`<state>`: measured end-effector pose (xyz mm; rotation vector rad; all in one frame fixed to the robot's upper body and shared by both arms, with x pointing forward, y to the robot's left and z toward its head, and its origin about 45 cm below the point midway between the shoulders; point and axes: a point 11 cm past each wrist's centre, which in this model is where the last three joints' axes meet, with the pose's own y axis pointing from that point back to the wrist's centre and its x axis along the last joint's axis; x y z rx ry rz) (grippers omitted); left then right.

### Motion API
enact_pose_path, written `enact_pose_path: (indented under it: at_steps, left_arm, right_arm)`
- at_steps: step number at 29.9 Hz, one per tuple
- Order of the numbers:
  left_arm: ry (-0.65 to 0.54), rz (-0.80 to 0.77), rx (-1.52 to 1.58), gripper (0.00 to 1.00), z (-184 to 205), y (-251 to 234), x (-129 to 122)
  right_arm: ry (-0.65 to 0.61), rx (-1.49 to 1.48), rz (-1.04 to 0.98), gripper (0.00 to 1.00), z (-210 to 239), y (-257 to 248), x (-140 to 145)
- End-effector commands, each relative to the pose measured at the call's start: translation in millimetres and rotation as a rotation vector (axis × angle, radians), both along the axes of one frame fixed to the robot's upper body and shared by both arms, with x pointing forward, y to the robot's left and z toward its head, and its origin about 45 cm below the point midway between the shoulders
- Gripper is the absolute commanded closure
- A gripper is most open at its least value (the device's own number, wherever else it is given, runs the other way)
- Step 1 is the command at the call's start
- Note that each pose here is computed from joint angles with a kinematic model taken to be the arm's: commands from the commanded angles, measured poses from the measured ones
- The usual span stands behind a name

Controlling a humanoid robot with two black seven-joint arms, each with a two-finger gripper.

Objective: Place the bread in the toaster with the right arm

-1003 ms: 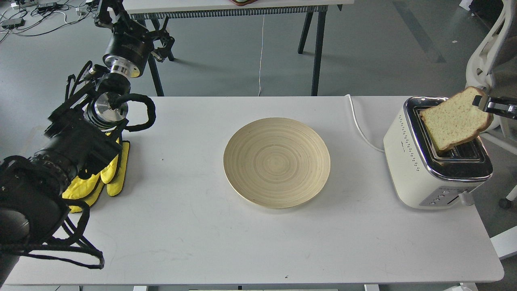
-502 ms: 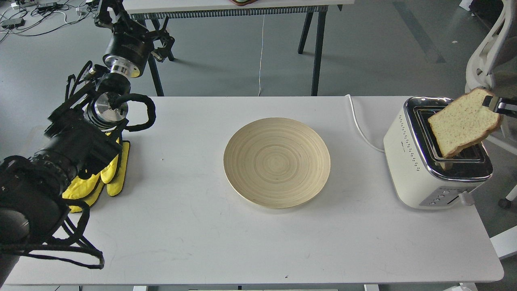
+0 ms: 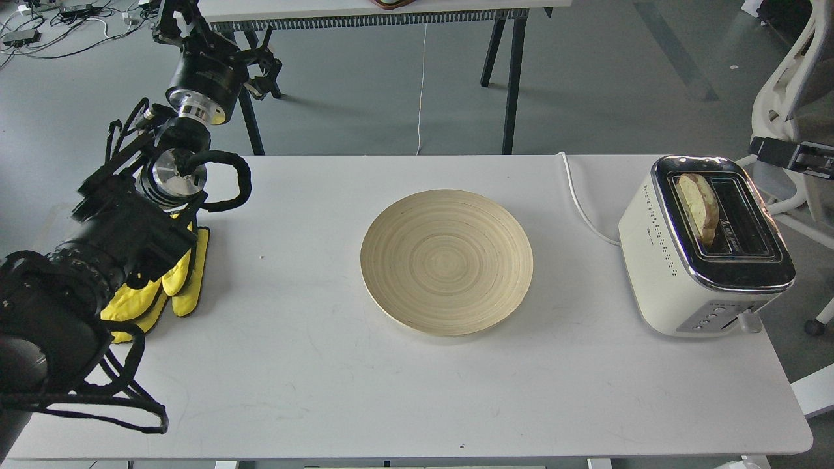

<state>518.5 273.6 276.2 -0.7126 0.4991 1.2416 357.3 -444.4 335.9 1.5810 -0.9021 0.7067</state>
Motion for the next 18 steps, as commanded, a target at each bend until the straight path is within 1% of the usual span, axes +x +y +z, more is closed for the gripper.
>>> enact_pose_path:
  at_steps: [1, 3, 7, 8, 14, 16, 18]
  left_arm:
    - [0.000, 0.000, 0.000, 0.00, 0, 0, 0]
    - [0.000, 0.000, 0.000, 0.00, 0, 0, 0]
    - [0.000, 0.000, 0.000, 0.00, 0, 0, 0]
    - [0.000, 0.000, 0.000, 0.00, 0, 0, 0]
    - [0.000, 0.001, 0.000, 0.00, 0, 1, 0]
    - [0.000, 0.001, 0.000, 0.00, 0, 1, 0]
    - [0.000, 0.002, 0.001, 0.00, 0, 2, 0]
  right_arm:
    - [-0.126, 0.145, -0.020, 0.03, 22, 19, 19]
    - [-0.180, 0.349, -0.073, 0.02, 41, 32, 34]
    - [-0.220, 0.736, -0.154, 0.01, 66, 54, 64]
    - [-0.228, 0.795, -0.171, 0.01, 70, 55, 71]
    - [-0.283, 1.131, -0.288, 0.00, 81, 50, 111]
    - [-0.285, 1.282, -0.292, 0.00, 81, 49, 118]
    - [-0.260, 1.424, -0.288, 0.00, 71, 52, 121]
